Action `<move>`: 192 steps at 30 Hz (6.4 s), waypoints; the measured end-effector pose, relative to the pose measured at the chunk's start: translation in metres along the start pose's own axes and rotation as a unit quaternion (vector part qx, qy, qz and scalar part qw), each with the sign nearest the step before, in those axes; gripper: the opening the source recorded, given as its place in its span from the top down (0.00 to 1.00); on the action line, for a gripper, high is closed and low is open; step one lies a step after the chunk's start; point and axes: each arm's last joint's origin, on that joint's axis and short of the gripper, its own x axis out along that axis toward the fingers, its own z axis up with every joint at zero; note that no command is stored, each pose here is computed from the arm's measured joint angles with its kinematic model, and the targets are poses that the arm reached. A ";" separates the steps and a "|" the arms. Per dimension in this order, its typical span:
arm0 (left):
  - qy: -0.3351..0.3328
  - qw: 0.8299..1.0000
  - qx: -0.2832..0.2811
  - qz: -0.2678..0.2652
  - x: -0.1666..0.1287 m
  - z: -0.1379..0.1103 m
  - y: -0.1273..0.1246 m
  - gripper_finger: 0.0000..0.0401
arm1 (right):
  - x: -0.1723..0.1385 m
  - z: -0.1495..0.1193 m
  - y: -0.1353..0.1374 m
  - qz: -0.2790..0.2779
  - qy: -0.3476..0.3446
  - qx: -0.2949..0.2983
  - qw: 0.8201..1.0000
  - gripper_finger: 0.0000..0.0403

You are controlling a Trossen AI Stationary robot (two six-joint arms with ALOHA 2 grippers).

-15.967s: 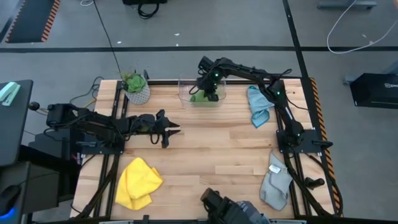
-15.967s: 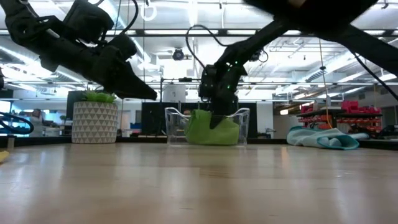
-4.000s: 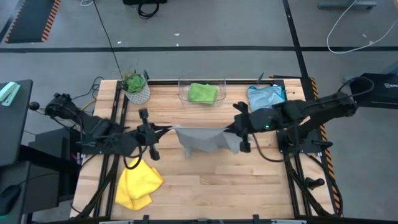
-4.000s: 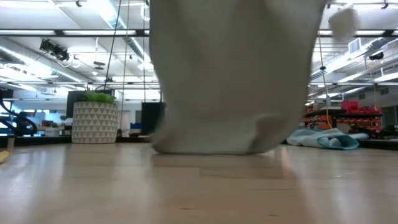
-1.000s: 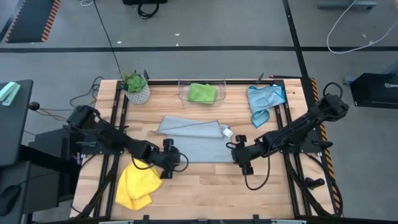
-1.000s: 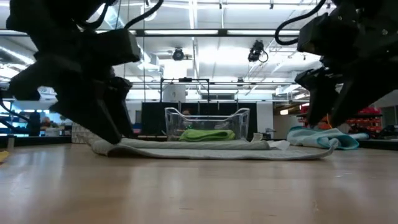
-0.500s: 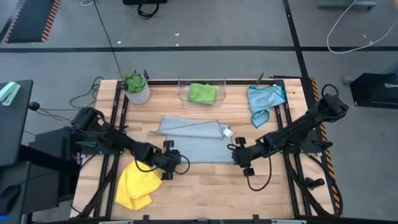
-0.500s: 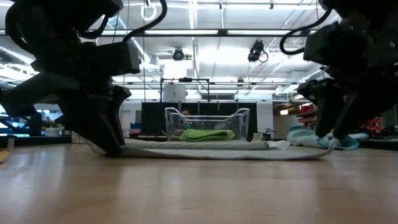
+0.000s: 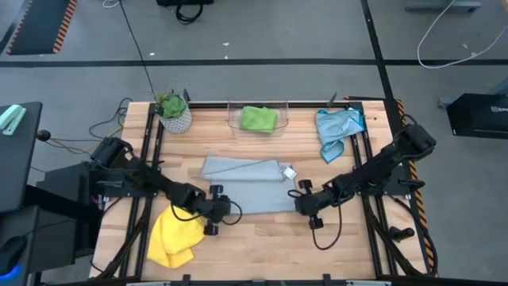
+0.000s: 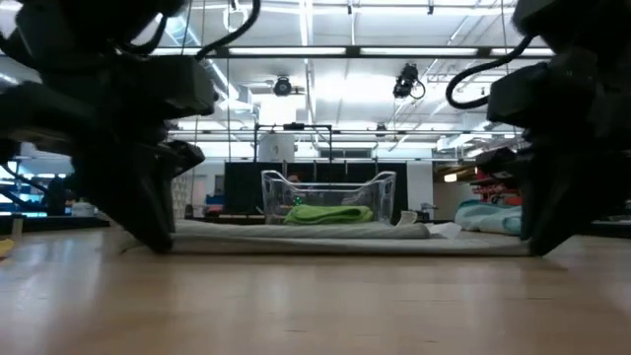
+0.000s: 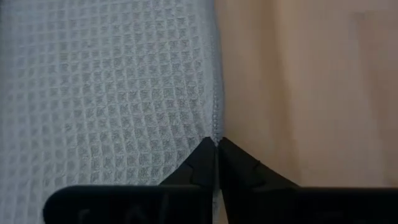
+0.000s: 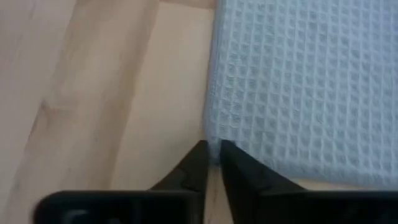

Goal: Fold microfiber towels
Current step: Fold the gray microfiber cloth

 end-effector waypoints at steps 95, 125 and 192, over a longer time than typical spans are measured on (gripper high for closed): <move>0.090 0.987 -0.102 0.089 -0.089 -0.024 0.106 0.98 | -0.031 0.035 -0.150 -0.051 -0.151 0.270 0.950 0.99; 0.000 0.925 -0.146 0.351 -0.118 0.031 0.152 0.99 | -0.128 0.057 -0.150 -0.358 -0.081 0.169 0.914 0.99; -0.036 0.943 -0.076 0.322 -0.092 0.036 0.073 0.98 | -0.064 0.072 -0.125 -0.114 0.046 0.265 0.956 0.44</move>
